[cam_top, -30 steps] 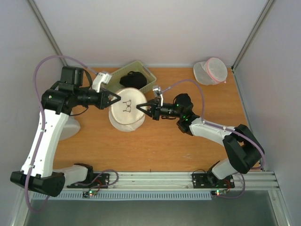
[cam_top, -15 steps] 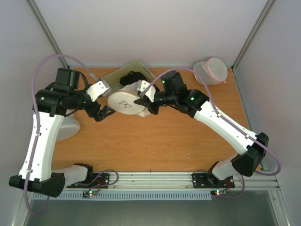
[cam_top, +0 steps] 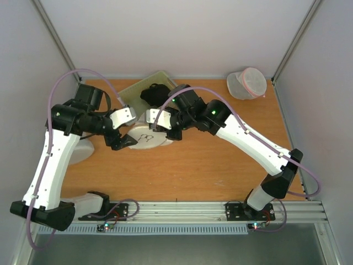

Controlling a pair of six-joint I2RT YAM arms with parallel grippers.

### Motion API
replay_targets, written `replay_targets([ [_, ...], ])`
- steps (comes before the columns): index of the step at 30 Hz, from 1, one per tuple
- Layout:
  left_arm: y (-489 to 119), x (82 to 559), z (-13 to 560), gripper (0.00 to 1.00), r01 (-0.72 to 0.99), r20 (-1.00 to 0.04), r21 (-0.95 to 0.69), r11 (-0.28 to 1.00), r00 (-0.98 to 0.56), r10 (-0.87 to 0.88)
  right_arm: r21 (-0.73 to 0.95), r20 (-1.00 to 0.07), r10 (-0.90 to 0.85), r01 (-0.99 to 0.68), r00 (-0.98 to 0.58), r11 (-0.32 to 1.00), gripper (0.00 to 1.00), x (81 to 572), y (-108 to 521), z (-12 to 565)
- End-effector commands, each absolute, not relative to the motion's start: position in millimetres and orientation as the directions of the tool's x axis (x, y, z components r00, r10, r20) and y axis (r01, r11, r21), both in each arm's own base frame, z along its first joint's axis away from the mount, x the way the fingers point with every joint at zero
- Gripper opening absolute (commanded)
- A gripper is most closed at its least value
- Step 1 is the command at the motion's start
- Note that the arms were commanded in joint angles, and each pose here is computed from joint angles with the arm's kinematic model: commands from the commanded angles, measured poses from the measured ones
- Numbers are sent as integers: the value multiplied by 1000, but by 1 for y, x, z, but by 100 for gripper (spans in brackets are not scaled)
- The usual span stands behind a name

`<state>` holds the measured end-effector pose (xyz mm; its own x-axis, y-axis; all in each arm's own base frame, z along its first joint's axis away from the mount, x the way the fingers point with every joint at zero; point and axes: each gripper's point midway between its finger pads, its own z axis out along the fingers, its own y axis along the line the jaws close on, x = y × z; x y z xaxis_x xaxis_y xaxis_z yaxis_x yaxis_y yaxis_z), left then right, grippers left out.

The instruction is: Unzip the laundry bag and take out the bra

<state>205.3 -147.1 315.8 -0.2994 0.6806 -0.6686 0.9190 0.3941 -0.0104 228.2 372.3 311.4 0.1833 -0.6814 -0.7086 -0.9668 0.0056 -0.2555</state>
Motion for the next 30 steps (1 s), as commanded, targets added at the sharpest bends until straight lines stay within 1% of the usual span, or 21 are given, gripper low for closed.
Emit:
replay_targets([
  [1, -160, 189, 314, 81, 945, -705, -84, 316, -281, 651, -337, -726, -629, -941, 277, -25, 1, 223, 376, 343],
  [2, -161, 189, 311, 80, 945, -704, -87, 316, -283, 651, -340, -726, -627, -940, 284, -32, 1, 222, 376, 344],
  [3, -160, 192, 309, 75, 942, -698, -81, 325, -287, 656, -344, -725, -625, -938, 290, -37, 1, 220, 377, 345],
  [5, -156, 201, 305, 63, 933, -687, -52, 357, -293, 665, -347, -724, -622, -937, 299, -46, 1, 218, 377, 347],
  [6, -154, 205, 302, 55, 928, -680, -43, 371, -299, 670, -349, -728, -616, -936, 301, -46, 1, 216, 376, 350],
  [8, -154, 205, 297, 35, 922, -671, -61, 383, -322, 668, -355, -733, -605, -934, 312, -52, 1, 214, 376, 354],
  [9, -155, 203, 296, 24, 923, -673, -78, 377, -328, 663, -363, -736, -598, -931, 316, -45, 1, 214, 375, 357],
  [11, -161, 195, 300, 3, 927, -691, -118, 356, -334, 641, -384, -746, -590, -923, 307, 5, 3, 222, 376, 364],
  [12, -164, 194, 305, 1, 925, -707, -134, 355, -340, 620, -407, -750, -595, -911, 289, 70, 12, 233, 375, 369],
  [13, -167, 196, 310, 1, 921, -724, -143, 362, -347, 596, -433, -759, -593, -889, 270, 149, 35, 246, 373, 376],
  [14, -170, 201, 315, 1, 907, -739, -165, 388, -375, 560, -450, -778, -580, -859, 242, 246, 49, 262, 369, 384],
  [15, -172, 208, 320, 1, 872, -745, -212, 442, -437, 504, -455, -797, -565, -827, 212, 332, 61, 276, 364, 390],
  [16, -172, 218, 325, 1, 843, -754, -225, 488, -468, 460, -448, -824, -535, -792, 186, 414, 69, 287, 355, 398],
  [18, -167, 243, 332, 1, 735, -754, -276, 619, -565, 335, -398, -885, -446, -714, 133, 576, 79, 310, 333, 420],
  [19, -162, 253, 336, 1, 646, -734, -344, 682, -638, 234, -351, -918, -382, -668, 107, 657, 84, 319, 319, 433],
  [21, -148, 268, 345, 1, 522, -715, -413, 746, -693, 89, -259, -961, -268, -589, 75, 766, 88, 328, 295, 448],
  [22, -139, 275, 349, 1, 443, -694, -456, 772, -720, 3, -214, -974, -218, -565, 61, 797, 88, 329, 288, 451],
  [23, -130, 281, 351, 1, 388, -685, -470, 793, -727, -50, -174, -983, -175, -572, 53, 802, 86, 325, 287, 451],
  [25, -121, 289, 356, 1, 304, -653, -518, 799, -745, -140, -89, -995, -96, -649, 26, 756, 77, 311, 300, 441],
  [26, -120, 290, 359, 1, 283, -638, -544, 790, -751, -170, -65, -998, -63, -694, 27, 717, 75, 299, 312, 437],
  [30, -121, 292, 363, 1, 255, -608, -597, 760, -763, -221, -52, -998, -48, -859, 32, 510, 70, 238, 376, 401],
])
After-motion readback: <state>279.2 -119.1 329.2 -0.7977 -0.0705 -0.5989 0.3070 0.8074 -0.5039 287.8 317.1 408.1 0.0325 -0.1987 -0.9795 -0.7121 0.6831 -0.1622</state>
